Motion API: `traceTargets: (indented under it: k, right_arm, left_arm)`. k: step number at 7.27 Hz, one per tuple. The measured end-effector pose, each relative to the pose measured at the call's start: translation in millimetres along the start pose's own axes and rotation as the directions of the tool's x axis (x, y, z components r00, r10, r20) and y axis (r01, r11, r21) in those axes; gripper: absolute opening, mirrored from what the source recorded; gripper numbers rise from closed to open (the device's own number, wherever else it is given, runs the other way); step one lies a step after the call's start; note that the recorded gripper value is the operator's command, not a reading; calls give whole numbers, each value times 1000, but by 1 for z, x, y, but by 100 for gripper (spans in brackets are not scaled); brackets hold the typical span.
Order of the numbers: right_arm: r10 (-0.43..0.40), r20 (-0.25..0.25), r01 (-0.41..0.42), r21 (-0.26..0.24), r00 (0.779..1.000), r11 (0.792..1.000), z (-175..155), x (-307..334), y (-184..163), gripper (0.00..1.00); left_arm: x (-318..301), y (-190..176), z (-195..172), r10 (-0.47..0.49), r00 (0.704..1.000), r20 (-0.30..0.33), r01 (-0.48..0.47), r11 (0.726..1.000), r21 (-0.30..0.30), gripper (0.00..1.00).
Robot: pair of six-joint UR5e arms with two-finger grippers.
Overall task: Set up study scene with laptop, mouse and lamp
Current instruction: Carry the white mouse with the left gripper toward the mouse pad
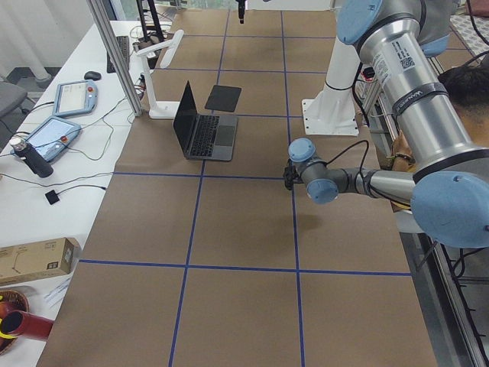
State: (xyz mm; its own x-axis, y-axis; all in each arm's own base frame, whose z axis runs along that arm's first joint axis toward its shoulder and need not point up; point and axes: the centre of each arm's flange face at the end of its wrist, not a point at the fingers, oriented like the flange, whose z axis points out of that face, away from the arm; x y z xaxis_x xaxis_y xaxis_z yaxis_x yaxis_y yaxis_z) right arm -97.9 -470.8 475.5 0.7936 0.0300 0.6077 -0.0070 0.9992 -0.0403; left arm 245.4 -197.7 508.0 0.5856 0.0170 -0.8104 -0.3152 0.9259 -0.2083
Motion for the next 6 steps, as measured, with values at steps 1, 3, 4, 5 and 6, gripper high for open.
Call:
traceTargets:
  k: [1, 3, 4, 5, 6]
  right_arm:
    - [-2, -2, 2, 3, 1000, 1000, -2, 7, 0, 100]
    - [-49, -13, 49, 1, 999, 999, -3, 38, 6, 100]
    - [-78, -18, 78, -4, 997, 997, -2, 60, 10, 100]
    - [-105, -17, 105, -13, 994, 994, 0, 83, 15, 100]
    - [-128, -5, 127, -24, 992, 992, 4, 109, 18, 100]
  left_arm:
    - [46, -21, -8, -17, 1000, 2, 17, 1000, 14, 48]
    - [143, -68, -28, -43, 999, 4, 43, 998, 44, 48]
    - [197, -90, -41, -58, 998, 13, 57, 997, 56, 47]
    - [255, -112, -56, -72, 997, 23, 71, 995, 65, 47]
    - [308, -133, -69, -81, 996, 28, 78, 994, 79, 48]
